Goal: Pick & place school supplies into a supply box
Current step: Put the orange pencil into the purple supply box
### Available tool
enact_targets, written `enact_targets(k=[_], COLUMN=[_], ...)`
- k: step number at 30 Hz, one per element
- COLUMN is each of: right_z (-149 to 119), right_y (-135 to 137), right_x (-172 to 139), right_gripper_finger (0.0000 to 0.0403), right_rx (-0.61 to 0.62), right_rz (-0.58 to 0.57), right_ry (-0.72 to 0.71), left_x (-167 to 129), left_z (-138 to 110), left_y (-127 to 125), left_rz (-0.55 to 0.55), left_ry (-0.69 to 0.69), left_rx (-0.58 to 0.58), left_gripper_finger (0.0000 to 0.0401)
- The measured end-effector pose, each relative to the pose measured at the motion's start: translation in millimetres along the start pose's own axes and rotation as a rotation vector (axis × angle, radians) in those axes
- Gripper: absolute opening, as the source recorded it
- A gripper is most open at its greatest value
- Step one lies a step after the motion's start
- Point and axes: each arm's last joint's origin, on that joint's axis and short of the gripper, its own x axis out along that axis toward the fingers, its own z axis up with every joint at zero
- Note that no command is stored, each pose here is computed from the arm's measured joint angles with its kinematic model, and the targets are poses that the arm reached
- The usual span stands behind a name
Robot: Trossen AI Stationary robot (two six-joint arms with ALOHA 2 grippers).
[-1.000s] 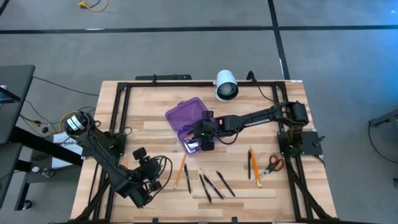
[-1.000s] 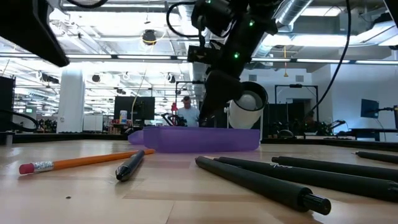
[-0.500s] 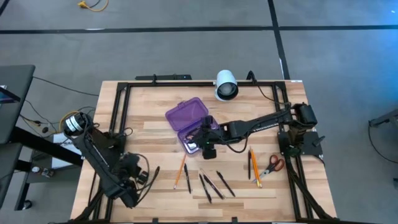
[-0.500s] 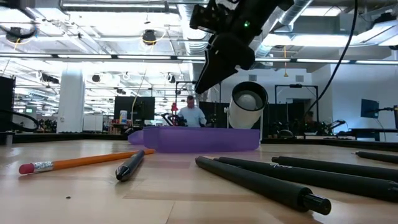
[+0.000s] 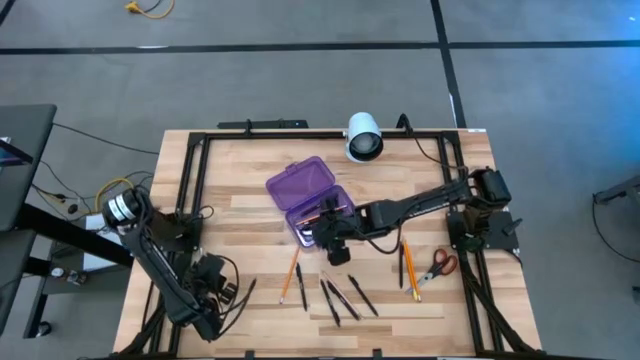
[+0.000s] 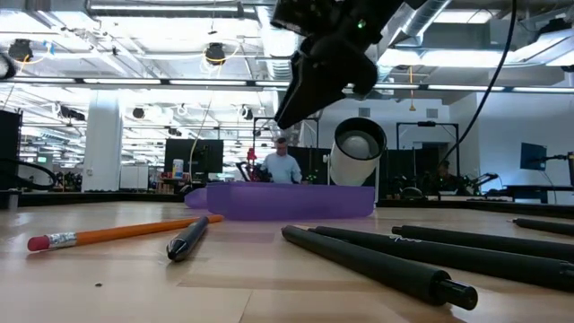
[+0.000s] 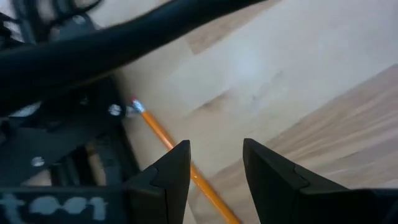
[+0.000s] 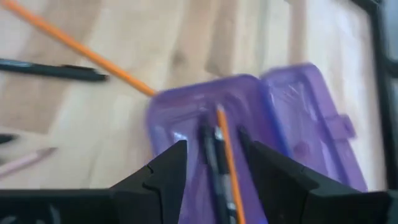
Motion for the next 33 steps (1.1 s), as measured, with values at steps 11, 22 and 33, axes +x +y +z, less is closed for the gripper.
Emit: enact_targets(k=[11, 22, 33], right_z=[11.5, 9.2, 8.8], right_y=[15.0, 15.0, 14.7], right_x=[-14.3, -15.8, -15.6], right_gripper_finger=[0.0161, 0.0158, 0.0152], right_rx=[-0.112, -0.117, -0.108], right_rz=[0.039, 0.048, 0.048], right_ry=[-0.087, -0.064, -0.06], left_x=[20.8, 21.1, 39.0], left_z=[-13.6, -13.5, -24.7], left_y=[3.9, 3.2, -2.6], left_rz=[0.055, 0.118, 0.063], left_ry=[0.103, 0.206, 0.138], left_rx=[-0.061, -0.081, -0.062], left_gripper_finger=[0.0139, 0.0139, 0.0139])
